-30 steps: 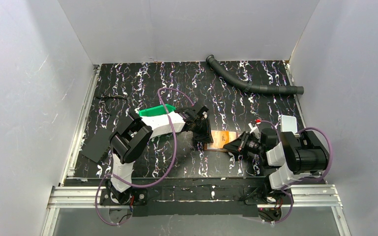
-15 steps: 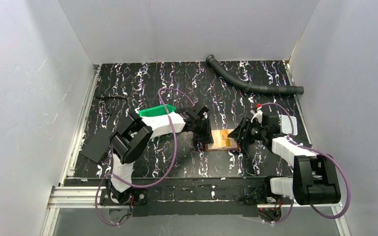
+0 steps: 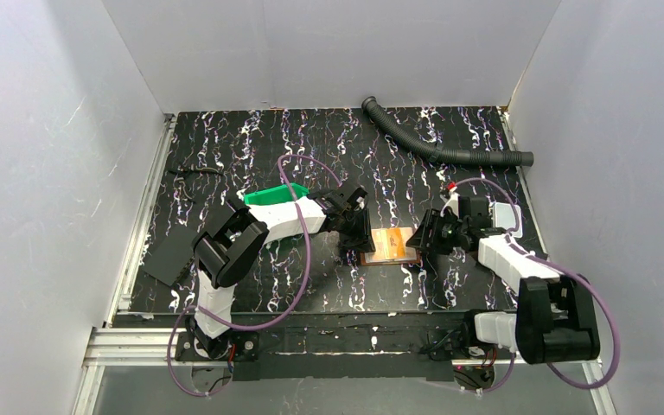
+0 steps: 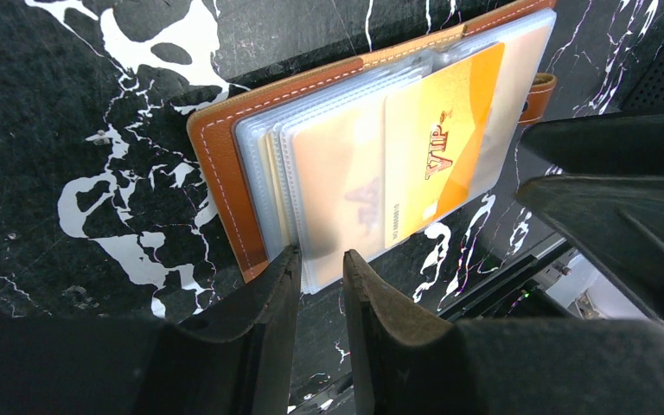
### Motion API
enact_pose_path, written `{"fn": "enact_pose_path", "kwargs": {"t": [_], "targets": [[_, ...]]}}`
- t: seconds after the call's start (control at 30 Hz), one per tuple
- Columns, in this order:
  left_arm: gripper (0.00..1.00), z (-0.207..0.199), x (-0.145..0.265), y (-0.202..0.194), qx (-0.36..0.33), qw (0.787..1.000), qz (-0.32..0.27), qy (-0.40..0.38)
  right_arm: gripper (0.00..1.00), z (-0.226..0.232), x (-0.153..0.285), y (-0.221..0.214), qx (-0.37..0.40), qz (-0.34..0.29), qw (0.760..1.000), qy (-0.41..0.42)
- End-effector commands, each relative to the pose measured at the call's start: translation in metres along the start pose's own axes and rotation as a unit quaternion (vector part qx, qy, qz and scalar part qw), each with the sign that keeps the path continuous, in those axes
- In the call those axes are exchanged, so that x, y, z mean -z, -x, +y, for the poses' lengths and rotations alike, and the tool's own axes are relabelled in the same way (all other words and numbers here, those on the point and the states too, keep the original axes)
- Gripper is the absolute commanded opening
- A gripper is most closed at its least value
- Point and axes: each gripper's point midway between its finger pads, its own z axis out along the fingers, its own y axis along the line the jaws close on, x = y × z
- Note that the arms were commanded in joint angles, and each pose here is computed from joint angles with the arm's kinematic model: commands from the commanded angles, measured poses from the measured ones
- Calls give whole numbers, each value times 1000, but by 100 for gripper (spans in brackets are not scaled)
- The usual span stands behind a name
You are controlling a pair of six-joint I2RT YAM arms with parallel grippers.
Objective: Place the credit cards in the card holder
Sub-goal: Insert the credit card into the card holder.
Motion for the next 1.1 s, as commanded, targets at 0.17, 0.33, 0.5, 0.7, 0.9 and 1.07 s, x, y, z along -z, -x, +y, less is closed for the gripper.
{"fn": "enact_pose_path", "kwargs": {"t": [0.17, 0.33, 0.5, 0.7, 0.9, 1.07], "targets": [[25, 39, -13, -25, 0, 997, 37, 70, 44, 39, 6, 27, 44, -24, 997, 63], [25, 38, -12, -25, 2, 997, 34, 69, 41, 39, -8, 24, 35, -17, 995, 87], [25, 40, -12, -25, 2, 997, 34, 70, 43, 32, -16, 17, 29, -7, 996, 85], [25, 38, -13, -25, 2, 997, 35, 66, 42, 27, -26, 3, 7, 8, 995, 100], [20, 38, -11, -25, 1, 997, 33, 66, 40, 34, -30, 1, -11, 9, 992, 127], [18, 39, -10, -25, -1, 997, 30, 67, 38, 48, -28, 2, -28, 4, 986, 162]]}}
